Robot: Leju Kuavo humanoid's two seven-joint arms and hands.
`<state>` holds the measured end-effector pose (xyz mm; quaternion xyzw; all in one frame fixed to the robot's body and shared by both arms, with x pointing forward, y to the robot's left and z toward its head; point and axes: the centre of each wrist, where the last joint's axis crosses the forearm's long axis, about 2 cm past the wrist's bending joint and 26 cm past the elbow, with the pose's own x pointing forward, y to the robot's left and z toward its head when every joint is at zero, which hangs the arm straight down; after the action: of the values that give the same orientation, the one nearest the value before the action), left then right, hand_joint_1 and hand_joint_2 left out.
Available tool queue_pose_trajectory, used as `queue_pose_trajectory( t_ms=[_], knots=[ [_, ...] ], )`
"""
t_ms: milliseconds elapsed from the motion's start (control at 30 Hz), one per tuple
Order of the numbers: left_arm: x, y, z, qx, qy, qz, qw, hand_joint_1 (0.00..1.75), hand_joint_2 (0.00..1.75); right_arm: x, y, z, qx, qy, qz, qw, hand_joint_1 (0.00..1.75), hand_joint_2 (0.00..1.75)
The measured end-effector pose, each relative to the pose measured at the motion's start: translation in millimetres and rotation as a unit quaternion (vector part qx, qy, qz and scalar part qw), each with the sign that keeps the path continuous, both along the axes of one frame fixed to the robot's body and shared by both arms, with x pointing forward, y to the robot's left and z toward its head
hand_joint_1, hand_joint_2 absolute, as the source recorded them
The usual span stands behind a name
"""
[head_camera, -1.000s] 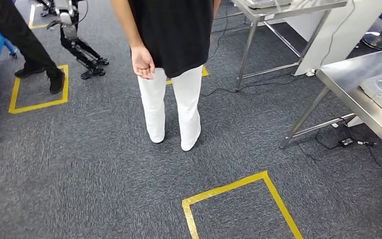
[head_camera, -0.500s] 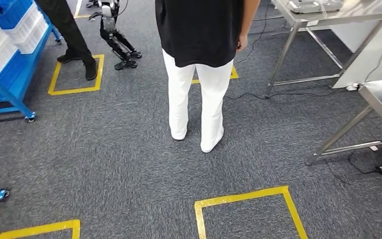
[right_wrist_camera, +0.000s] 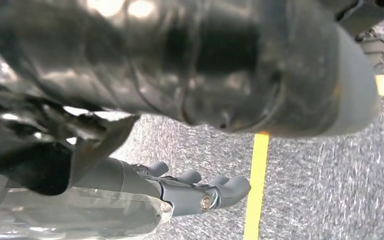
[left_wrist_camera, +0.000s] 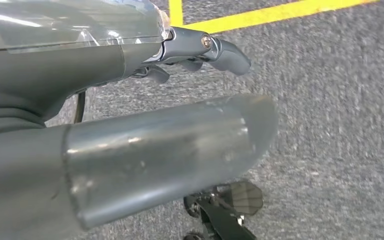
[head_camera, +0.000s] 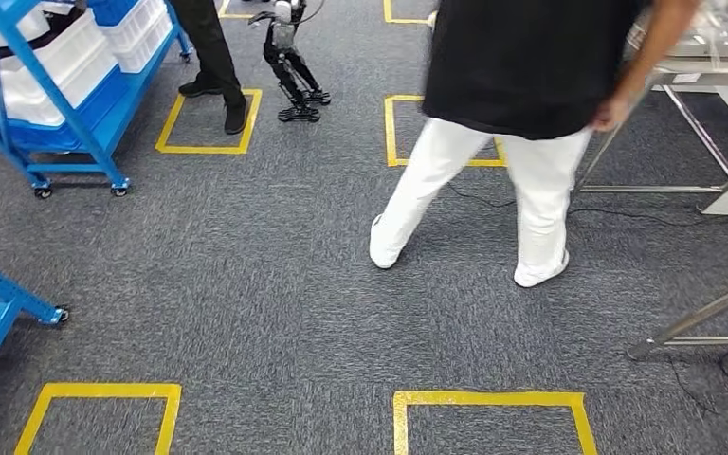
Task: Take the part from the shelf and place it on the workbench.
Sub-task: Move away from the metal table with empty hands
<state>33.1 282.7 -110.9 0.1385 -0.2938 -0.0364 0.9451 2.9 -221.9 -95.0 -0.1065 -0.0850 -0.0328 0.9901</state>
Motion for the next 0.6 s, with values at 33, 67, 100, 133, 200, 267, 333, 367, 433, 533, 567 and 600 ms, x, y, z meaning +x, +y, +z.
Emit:
queue_pose_trajectory(
  t_ms=[33,67,100,133,200,267,333,367,433,533,567,600],
  knots=[
    [0.6,0,0.1,0.0,-0.001,0.0,1.0,0.0,0.0,-1,0,0,0.001,0.0,0.0,1.0,0.0,0.0],
    [1.4,0,0.1,0.0,-0.002,0.001,1.0,0.0,0.0,-2,0,0,0.003,-0.001,0.0,1.0,0.0,0.0],
    [2.1,0,0.2,0.0,-0.003,0.002,1.0,0.0,0.0,-2,0,0,0.005,-0.001,0.0,1.0,0.0,0.0],
    [2.5,0,0.2,0.0,-0.004,0.003,1.0,0.0,0.0,-3,0,0,0.008,-0.001,-0.002,1.0,0.0,0.0],
    [2.4,0,0.2,0.0,-0.004,0.004,1.0,0.0,0.0,-5,0,0,0.014,0.002,-0.009,1.0,0.0,0.0],
    [1.7,0,0.1,-0.001,-0.003,0.005,1.0,0.0,0.0,-7,0,0,0.019,0.007,-0.016,1.0,0.0,0.0],
    [2.1,1,0.2,-0.001,-0.003,0.006,1.0,0.0,0.0,-9,1,1,0.023,0.011,-0.018,1.0,0.0,0.0],
    [1.9,1,0.1,-0.002,-0.002,0.006,1.0,0.0,0.0,-9,1,1,0.024,0.012,-0.018,0.999,0.0,0.0],
    [0.1,1,-0.1,-0.003,0.0,0.006,1.0,0.0,0.0,-8,2,2,0.026,0.012,-0.015,0.999,0.0,0.0],
    [-2.8,3,-0.4,-0.004,0.003,0.009,1.0,0.0,0.0,-9,4,2,0.028,0.013,-0.008,1.0,0.0,0.0],
    [-2.4,4,-0.4,-0.004,0.003,0.01,1.0,0.0,0.0,-10,5,3,0.028,0.013,-0.005,0.999,0.0,0.0],
    [-1.7,4,-0.3,-0.004,0.002,0.011,1.0,0.0,0.0,-11,5,3,0.029,0.014,-0.003,0.999,0.0,0.0]
  ],
)
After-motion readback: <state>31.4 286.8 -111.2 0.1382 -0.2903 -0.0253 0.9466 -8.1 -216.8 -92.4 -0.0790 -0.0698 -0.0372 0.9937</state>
